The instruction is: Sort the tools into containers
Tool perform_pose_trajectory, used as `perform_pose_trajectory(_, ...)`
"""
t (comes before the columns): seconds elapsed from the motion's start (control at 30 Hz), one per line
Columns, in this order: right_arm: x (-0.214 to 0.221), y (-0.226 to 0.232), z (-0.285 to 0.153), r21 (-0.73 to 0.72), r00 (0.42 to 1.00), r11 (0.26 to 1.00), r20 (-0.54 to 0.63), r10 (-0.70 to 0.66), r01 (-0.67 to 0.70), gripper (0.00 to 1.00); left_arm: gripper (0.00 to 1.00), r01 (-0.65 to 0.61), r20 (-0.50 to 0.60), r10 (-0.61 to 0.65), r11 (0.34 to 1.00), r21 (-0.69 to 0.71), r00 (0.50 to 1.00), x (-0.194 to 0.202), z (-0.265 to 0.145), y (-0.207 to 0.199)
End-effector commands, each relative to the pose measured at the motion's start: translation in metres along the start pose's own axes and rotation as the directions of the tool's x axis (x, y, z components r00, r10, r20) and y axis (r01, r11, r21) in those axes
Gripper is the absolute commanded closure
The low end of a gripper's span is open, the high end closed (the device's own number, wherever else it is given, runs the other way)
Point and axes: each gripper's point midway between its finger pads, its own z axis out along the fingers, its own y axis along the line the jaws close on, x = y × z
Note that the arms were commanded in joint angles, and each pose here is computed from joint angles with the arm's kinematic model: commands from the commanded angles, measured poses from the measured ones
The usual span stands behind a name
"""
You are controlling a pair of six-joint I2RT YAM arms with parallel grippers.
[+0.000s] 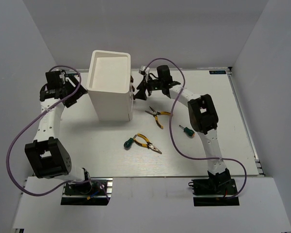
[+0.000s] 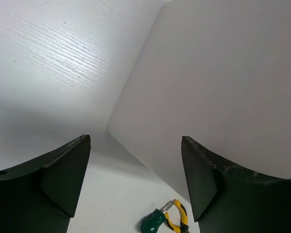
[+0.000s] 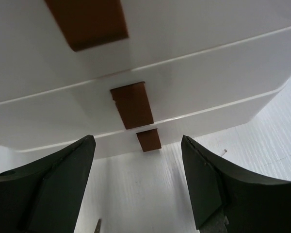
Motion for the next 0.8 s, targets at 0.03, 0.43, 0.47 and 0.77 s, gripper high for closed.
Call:
perform_pose_trajectory(0.03,-0.028,-0.013,0.008,0.009,0.988,0.994,0.102,-0.112,0.112,0.23,0.14,-0.010,0.014,0.010,1.000,0.002,1.000,0.007,-0.019,-0.001)
perform_pose_trajectory(0.43,-0.050,-0.010,0.004,-0.028,0.964,0.980,0.185,-0.189,0.197,0.26,0.08,0.105,0.155,-0.070,0.968,-0.226,0.985,-0.003,-0.060,0.042)
perform_pose_trajectory(0.47,-0.047,-0.009,0.004,-0.034,0.964,0.980,0.188,-0.187,0.197,0.27,0.08,0.106,0.167,-0.068,0.968,-0.229,0.984,-0.003,-0.065,0.043)
perform_pose_trajectory(0.77,-0.046,0.003,-0.005,-0.110,0.960,0.971,0.211,-0.185,0.212,0.30,0.08,0.119,0.142,-0.087,0.965,-0.234,0.986,0.008,-0.063,0.049)
